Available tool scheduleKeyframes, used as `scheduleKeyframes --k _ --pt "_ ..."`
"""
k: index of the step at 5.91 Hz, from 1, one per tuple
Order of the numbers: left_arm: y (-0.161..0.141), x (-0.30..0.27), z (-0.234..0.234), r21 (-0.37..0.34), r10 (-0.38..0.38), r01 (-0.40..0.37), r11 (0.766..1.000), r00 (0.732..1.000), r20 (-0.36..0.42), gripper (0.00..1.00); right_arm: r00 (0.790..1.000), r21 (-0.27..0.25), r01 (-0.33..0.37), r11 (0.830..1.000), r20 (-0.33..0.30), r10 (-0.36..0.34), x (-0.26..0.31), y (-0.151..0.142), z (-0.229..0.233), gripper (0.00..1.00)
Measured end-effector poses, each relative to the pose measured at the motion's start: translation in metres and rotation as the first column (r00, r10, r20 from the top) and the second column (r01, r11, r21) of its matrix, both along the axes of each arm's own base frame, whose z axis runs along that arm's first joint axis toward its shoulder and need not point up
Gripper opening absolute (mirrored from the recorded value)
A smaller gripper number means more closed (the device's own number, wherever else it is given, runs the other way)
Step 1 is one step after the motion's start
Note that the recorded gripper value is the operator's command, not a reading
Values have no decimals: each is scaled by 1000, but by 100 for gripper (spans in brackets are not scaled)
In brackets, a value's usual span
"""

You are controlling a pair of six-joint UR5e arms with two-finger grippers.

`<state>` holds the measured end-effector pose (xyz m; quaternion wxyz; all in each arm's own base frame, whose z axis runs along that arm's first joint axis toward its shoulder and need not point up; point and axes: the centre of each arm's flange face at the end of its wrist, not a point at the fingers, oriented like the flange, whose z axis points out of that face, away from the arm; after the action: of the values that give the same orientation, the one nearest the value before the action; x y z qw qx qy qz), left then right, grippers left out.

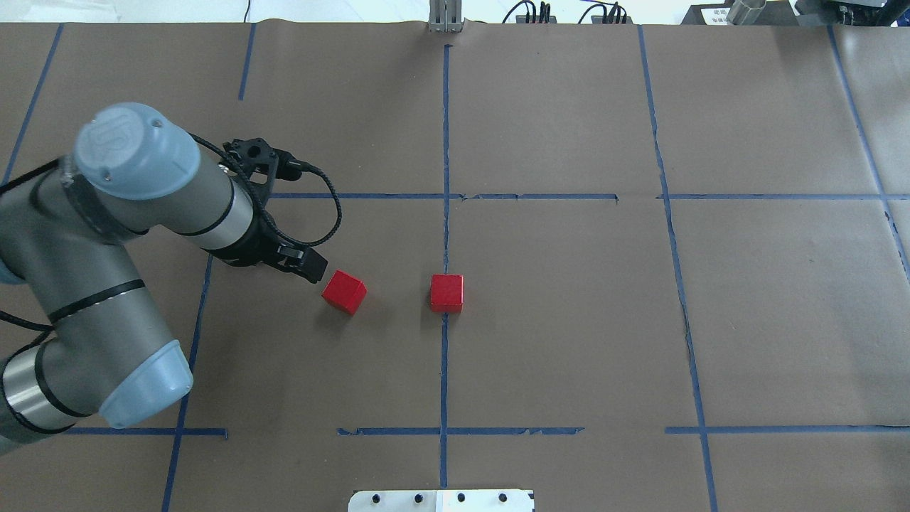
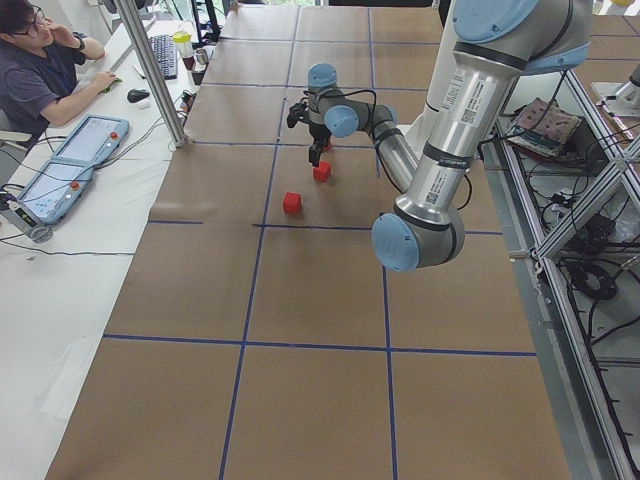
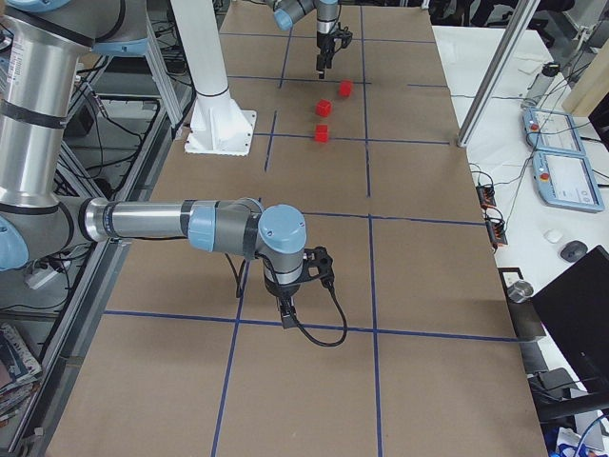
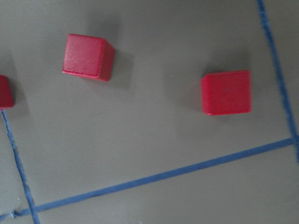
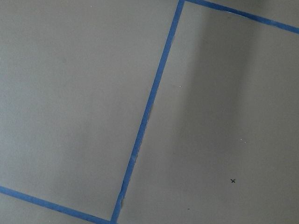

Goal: Form red blocks into L shape at center
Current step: 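Reach the left gripper to the red cube nearer the center and grasp it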

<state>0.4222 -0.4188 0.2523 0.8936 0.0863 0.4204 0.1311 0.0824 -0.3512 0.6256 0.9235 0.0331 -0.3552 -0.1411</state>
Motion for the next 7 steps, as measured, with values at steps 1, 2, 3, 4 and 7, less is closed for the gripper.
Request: scheduleKeyframes --k 1,2,3,4,7 --pt "-1 27 5 15 -12 12 1000 1000 2 100 1000 -1 0 1000 0 0 0 0 1 100" --pt "-7 49 17 27 -31 31 999 999 -15 100 1000 -2 1 1000 0 -1 0 0 1 100" --pt "-9 63 29 28 -37 37 999 999 -23 100 1000 -2 1 1000 0 -1 0 0 1 100" --pt "-8 74 37 24 -31 31 999 999 -18 100 1000 -2 0 1000 0 0 0 0 1 100" --pt "-3 104 37 14 -2 2 1000 1000 -4 73 1000 -4 1 1000 -1 -1 0 0 2 100"
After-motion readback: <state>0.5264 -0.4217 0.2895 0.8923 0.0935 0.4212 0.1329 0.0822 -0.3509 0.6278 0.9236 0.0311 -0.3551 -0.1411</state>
